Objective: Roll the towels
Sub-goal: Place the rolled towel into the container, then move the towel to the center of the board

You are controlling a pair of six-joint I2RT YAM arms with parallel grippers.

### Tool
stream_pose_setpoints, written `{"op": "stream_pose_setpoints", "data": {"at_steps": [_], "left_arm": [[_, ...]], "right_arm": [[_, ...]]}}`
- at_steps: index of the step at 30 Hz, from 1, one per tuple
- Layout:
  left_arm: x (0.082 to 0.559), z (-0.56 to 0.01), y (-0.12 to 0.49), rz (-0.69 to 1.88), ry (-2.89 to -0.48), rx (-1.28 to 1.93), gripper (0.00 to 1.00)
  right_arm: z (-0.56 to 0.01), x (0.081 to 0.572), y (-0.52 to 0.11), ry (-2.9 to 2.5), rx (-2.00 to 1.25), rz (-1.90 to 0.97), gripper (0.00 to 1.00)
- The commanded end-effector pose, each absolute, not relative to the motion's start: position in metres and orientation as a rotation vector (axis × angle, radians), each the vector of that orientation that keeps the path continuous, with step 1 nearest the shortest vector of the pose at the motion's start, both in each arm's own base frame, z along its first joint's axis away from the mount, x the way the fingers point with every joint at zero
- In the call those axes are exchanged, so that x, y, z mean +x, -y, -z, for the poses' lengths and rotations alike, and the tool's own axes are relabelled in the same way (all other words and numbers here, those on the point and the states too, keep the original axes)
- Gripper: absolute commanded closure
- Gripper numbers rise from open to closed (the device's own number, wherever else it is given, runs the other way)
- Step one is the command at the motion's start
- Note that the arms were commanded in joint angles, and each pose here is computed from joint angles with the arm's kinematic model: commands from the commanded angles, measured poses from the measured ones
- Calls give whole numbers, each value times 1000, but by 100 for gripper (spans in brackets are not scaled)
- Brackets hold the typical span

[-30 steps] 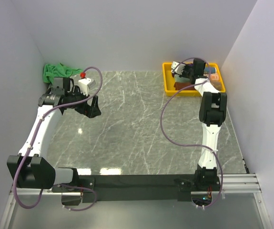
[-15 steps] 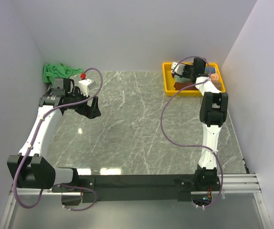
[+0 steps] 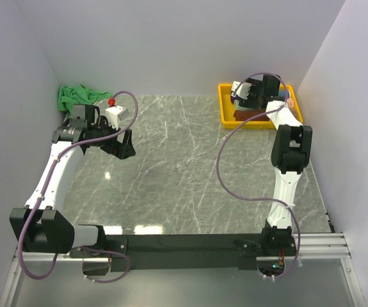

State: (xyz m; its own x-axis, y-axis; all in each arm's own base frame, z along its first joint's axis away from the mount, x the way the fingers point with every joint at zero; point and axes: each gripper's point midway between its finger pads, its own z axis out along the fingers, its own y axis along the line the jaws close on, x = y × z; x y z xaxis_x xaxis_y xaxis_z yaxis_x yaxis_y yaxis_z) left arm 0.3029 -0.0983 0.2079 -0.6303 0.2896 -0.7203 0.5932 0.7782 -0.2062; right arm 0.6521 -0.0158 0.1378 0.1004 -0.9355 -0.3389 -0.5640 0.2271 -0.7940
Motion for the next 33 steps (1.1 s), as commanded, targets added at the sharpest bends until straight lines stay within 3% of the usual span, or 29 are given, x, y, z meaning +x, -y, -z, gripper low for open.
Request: {"op": "stream_pose_setpoints", "data": {"at_steps": [1,11,20,27,29,33], "left_arm": [[304,-219,100,567,-2229,660,1],[326,-232,77,582,-2219,443,1],[421,-241,-36,227,-2225,107,1],[512,-190,-117,148,-2301,-1,0],[525,-177,-125,147,-2333,-4,7],[562,-161,-146,104,-2323,13,11]], "right_arm": [[-186,638,13,-1532,-1435,538,12],[-231,584,-14,-1527,-1348,429,5],[-287,517,-89,-1718,-1052,226,3],[-267,442,-124,-2006,-923,-101,2],[-259,423,-133,-2046,-925,-176,2],[-249,404,-139,-2091,-994,-175,2]]}}
